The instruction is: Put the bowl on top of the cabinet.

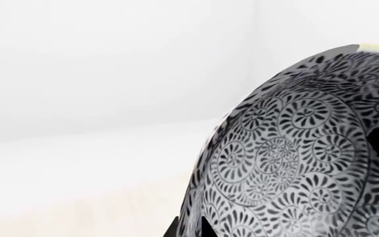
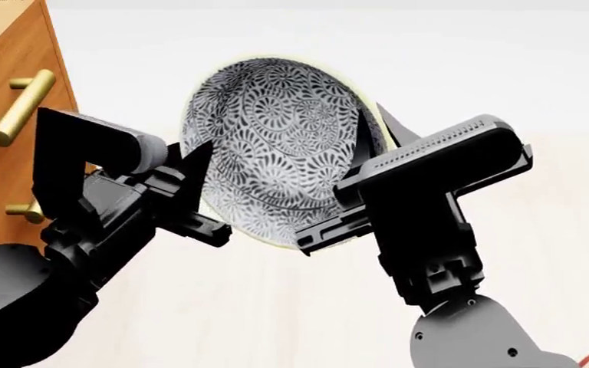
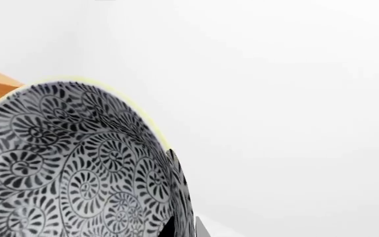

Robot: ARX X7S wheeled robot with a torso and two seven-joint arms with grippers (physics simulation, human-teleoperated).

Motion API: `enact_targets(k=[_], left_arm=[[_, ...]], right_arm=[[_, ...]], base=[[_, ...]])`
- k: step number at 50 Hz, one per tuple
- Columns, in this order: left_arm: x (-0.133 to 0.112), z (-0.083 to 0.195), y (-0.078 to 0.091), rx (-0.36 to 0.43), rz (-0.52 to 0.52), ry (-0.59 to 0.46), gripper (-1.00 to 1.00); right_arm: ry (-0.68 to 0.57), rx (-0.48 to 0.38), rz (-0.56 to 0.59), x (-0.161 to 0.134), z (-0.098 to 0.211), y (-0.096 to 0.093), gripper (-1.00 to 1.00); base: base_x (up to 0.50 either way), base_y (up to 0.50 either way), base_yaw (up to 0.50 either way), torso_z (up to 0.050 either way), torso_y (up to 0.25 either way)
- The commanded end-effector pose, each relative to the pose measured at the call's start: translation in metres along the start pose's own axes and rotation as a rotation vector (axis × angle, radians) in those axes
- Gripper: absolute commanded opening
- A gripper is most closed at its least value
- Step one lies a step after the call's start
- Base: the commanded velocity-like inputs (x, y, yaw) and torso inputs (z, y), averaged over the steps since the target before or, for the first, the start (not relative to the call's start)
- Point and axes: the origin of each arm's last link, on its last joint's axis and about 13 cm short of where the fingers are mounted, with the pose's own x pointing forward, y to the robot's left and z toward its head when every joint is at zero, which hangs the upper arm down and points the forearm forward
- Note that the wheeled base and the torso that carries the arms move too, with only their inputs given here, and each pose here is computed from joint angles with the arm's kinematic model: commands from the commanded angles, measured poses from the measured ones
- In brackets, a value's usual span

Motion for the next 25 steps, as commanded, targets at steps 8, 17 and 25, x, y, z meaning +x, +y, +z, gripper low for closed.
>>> enact_targets(k=[8, 17, 25], left_arm=[[-0.0045, 0.0021, 0.0035, 0.034, 0.060, -0.053, -1.00], [-0.0034, 0.0006, 0.0045, 0.026, 0.066, -0.041, -1.00], [-0.0018, -0.0019, 0.0075, 0.010, 0.073, -0.032, -1.00]], right_arm=[[0.002, 0.001, -0.067, 0.0027, 0.0018, -0.0058, 1.00], [0.008, 0.006, -0.072, 0.0023, 0.0012, -0.0062, 1.00], [0.012, 0.011, -0.076, 0.0015, 0.0003, -0.0068, 1.00]], base=[[0.00, 0.00, 0.00, 0.000, 0.001], [0.00, 0.00, 0.00, 0.000, 0.000], [0.00, 0.00, 0.00, 0.000, 0.000]])
